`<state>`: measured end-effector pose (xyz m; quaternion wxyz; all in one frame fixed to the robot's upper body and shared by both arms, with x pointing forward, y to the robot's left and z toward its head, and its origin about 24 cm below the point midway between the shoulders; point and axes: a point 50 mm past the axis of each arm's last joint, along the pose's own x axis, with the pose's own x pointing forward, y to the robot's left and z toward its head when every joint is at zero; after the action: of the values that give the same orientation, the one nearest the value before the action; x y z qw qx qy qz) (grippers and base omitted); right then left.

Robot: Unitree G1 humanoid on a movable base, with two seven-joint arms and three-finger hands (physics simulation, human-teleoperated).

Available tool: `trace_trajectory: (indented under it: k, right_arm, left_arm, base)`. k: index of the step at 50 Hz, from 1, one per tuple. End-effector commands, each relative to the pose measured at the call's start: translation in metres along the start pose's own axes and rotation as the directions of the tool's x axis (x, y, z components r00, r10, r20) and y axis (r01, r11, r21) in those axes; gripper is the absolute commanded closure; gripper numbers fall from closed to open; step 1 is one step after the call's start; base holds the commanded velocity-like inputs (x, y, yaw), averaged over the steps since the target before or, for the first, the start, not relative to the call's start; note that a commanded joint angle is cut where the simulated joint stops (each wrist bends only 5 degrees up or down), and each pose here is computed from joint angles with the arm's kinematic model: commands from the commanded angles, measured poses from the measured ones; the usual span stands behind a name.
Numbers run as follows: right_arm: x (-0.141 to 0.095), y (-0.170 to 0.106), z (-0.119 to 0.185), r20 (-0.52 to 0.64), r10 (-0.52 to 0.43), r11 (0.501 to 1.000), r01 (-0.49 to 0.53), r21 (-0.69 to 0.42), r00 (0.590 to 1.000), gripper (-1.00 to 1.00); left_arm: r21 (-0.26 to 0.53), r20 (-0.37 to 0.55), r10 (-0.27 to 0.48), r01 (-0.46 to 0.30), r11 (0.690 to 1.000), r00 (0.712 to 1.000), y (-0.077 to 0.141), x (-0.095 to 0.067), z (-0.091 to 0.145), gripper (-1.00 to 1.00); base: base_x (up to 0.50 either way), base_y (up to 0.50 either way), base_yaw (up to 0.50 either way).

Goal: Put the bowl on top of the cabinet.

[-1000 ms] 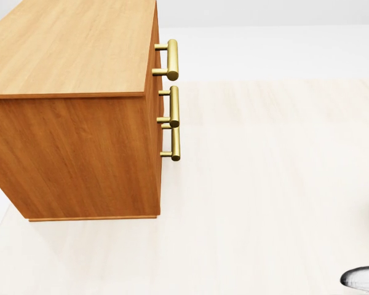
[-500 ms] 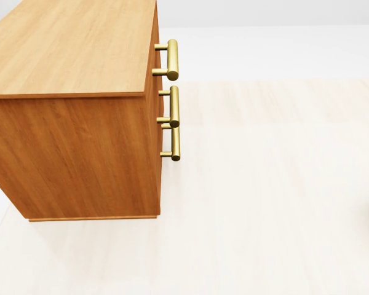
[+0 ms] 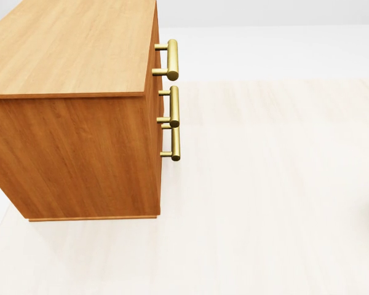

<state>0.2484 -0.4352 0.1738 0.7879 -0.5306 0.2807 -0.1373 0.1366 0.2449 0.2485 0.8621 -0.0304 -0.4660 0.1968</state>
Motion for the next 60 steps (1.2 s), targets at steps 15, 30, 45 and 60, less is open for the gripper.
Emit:
trace_trajectory:
  k: [15,30,45,60]
  right_arm:
    - [0.008,0.044,-0.022,-0.160,0.254,0.959,-0.270,-0.089,0.954,-1.00]
    - [0.021,0.054,0.010,-0.102,0.291,0.948,-0.302,-0.106,0.951,-1.00]
    - [0.033,0.072,0.041,-0.063,0.332,0.931,-0.337,-0.140,0.941,-1.00]
    - [0.034,0.100,0.024,-0.099,0.383,0.916,-0.392,-0.090,0.918,-1.00]
  left_arm:
    - [0.002,-0.029,0.017,-0.017,1.000,0.999,0.002,0.000,-0.007,-1.00]
    - [0.006,-0.043,0.016,-0.016,1.000,0.999,0.002,-0.001,-0.011,-1.00]
    - [0.001,-0.038,0.024,-0.024,1.000,0.999,0.004,0.000,-0.009,-1.00]
    - [-0.001,-0.031,0.025,-0.025,1.000,0.999,0.003,0.001,-0.008,-1.00]
  base:
    - [0.00,0.00,0.00]
    - [0.00,0.00,0.00]
    - [0.00,0.00,0.00]
    - [0.00,0.00,0.00]
